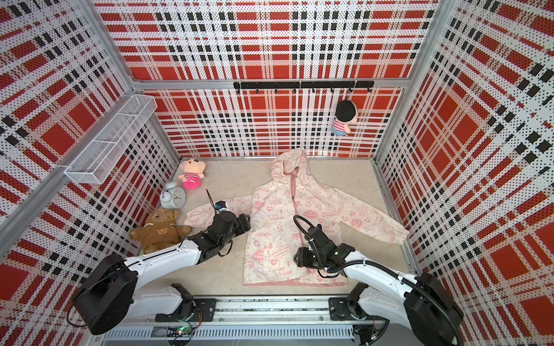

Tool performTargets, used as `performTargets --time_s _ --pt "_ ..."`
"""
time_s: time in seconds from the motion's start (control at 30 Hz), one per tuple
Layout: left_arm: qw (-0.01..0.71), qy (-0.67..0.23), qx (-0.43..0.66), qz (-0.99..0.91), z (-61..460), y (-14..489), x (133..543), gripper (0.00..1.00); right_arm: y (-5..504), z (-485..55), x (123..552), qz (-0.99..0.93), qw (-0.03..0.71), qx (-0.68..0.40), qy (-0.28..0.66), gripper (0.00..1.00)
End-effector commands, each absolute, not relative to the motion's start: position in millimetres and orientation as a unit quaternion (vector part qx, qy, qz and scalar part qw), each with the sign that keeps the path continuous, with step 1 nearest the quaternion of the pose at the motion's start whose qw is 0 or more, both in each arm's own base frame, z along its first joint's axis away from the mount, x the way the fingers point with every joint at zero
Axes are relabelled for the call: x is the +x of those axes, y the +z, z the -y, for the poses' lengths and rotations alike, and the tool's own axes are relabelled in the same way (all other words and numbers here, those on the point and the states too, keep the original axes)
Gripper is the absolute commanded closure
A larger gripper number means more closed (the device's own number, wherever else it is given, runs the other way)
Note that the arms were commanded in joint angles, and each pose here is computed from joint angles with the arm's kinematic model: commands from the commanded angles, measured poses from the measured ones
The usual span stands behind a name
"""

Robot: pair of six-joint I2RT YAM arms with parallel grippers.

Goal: Unzip the jacket
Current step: Smooth out the jacket at the center of the board.

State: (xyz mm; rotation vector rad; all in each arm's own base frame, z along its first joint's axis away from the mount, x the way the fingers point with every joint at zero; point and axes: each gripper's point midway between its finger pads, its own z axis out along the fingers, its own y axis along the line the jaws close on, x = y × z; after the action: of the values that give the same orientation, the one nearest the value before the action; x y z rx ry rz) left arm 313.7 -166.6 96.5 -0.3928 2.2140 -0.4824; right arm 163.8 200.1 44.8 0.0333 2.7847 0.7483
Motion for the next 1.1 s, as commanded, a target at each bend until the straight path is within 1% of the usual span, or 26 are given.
performTargets --time_s 0.0,0.37,0.5,0.57,0.67,0.73,0.8,0.9,1.0,1.07 --pt "0.41 -0.186 -0.152 -0.88 162 97 311 0.19 38 -196 157 -0.962 0.123 0.034 0.241 0.41" --pt "0.405 -0.185 -0.151 -0.883 162 93 311 0.19 29 -178 142 -0.966 0.114 0.056 0.225 0.43" --pt "0.404 -0.186 -0.151 -0.883 163 92 311 0.19 24 -183 137 -0.963 0.106 0.057 0.241 0.45" --pt "0.404 -0.185 -0.151 -0.883 163 92 311 0.19 24 -189 137 -0.959 0.104 0.058 0.258 0.48" --pt "0.404 -0.185 -0.151 -0.883 163 92 310 0.19 24 -197 135 -0.956 0.101 0.057 0.27 0.54" --pt "0.404 -0.185 -0.151 -0.883 162 92 310 0.19 25 -200 134 -0.956 0.103 0.056 0.268 0.59" --pt "0.407 -0.185 -0.152 -0.882 161 94 310 0.19 28 -203 134 -0.954 0.108 0.056 0.273 0.71" --pt "0.408 -0.184 -0.151 -0.882 161 94 310 0.19 31 -210 134 -0.95 0.112 0.054 0.285 0.87" --pt "0.408 -0.185 -0.151 -0.881 161 95 309 0.2 36 -220 132 -0.948 0.113 0.048 0.295 0.93" --pt "0.408 -0.185 -0.151 -0.881 160 95 308 0.2 39 -226 131 -0.946 0.114 0.045 0.3 0.95"
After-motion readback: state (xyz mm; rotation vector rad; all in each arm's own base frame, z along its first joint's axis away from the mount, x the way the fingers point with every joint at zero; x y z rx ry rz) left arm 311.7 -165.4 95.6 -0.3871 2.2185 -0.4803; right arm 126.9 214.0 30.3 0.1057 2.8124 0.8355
